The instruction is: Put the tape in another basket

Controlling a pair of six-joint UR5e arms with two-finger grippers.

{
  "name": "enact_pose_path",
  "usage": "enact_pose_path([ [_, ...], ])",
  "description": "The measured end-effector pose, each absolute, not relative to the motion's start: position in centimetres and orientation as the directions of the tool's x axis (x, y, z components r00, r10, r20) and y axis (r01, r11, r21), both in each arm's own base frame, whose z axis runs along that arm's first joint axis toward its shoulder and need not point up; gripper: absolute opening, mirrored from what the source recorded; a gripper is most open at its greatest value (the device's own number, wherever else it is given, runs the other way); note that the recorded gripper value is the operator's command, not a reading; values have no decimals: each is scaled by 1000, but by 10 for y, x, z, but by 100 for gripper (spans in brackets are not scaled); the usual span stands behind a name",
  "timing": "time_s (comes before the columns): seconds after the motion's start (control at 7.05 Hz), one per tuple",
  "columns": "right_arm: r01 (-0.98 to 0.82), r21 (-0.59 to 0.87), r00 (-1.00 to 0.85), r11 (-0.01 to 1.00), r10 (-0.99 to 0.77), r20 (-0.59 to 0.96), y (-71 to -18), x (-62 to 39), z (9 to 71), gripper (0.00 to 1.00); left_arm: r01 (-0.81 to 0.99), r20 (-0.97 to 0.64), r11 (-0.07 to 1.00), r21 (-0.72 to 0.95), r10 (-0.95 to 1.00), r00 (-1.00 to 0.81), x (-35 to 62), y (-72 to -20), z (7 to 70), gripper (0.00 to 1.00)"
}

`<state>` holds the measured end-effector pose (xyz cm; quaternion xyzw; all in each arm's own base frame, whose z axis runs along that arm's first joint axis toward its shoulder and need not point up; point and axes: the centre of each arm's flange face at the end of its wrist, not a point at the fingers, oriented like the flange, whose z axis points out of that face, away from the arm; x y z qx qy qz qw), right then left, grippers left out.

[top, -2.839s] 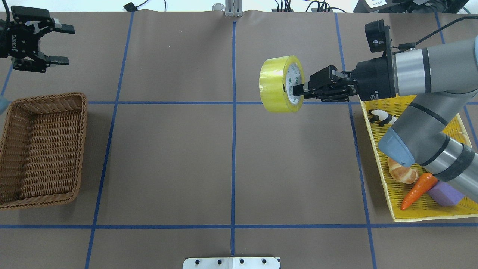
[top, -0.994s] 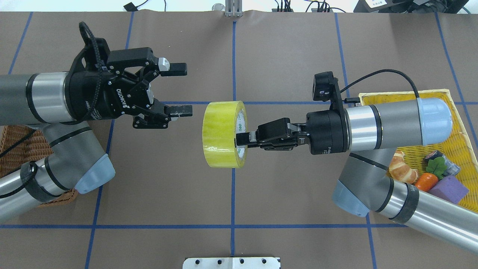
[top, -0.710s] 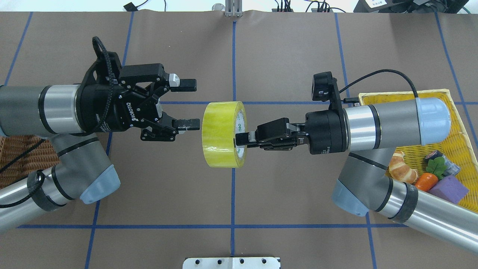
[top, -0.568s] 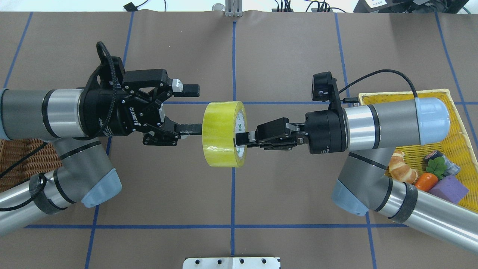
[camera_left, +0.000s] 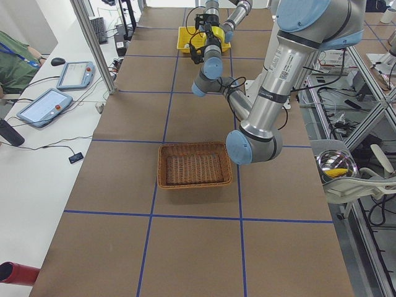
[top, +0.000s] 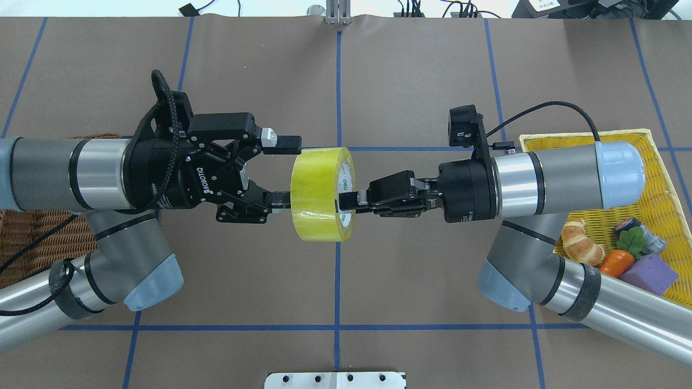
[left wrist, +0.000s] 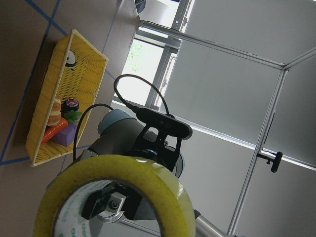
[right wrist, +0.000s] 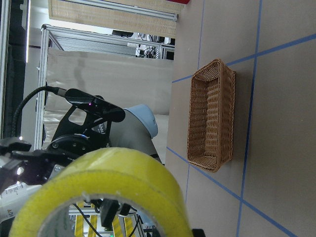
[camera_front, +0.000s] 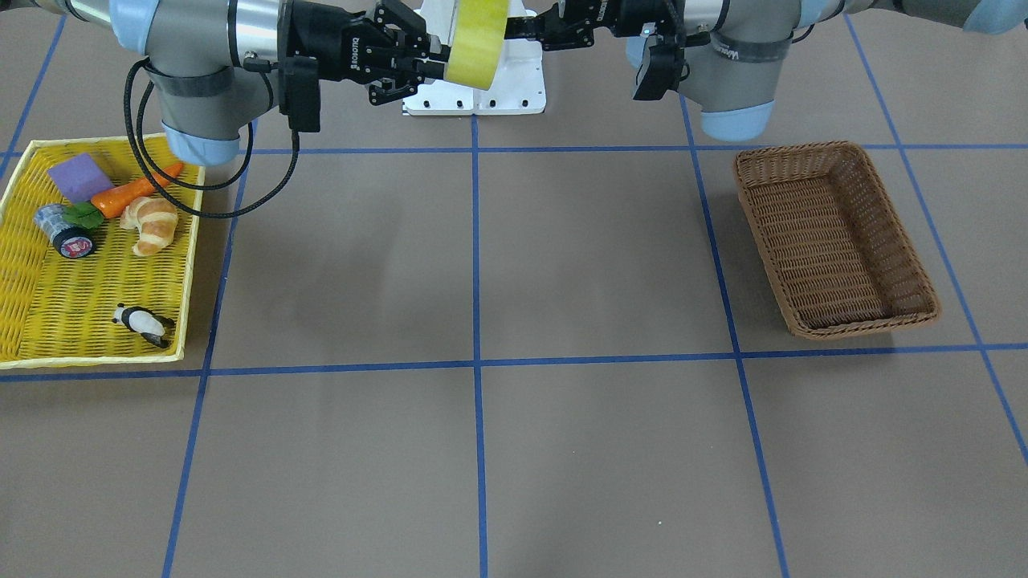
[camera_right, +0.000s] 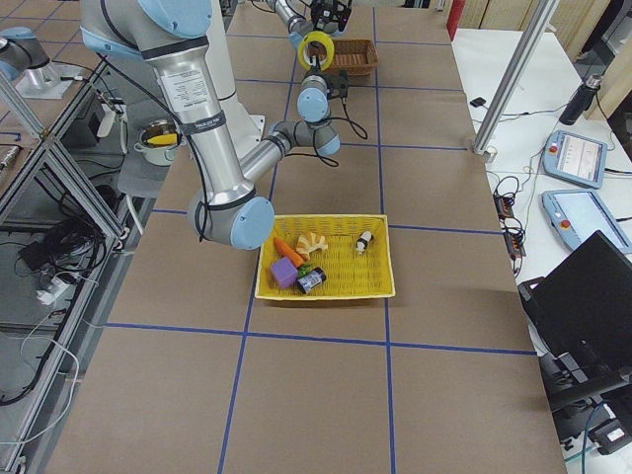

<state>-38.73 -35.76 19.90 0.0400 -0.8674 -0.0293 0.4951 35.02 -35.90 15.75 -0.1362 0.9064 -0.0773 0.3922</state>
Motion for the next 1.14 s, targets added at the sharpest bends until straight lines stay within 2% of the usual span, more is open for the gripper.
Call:
enact_pose_path([
  [0.71, -30, 90, -510, 996, -93, 855, -354, -395, 196, 0, -191, -691, 950, -246, -311, -652, 354, -357, 157, 77],
  [1.14, -28, 90, -512, 996, -92, 854, -352, -397, 196, 0, -191, -693, 950, -247, -311, -650, 355, -357, 157, 76],
])
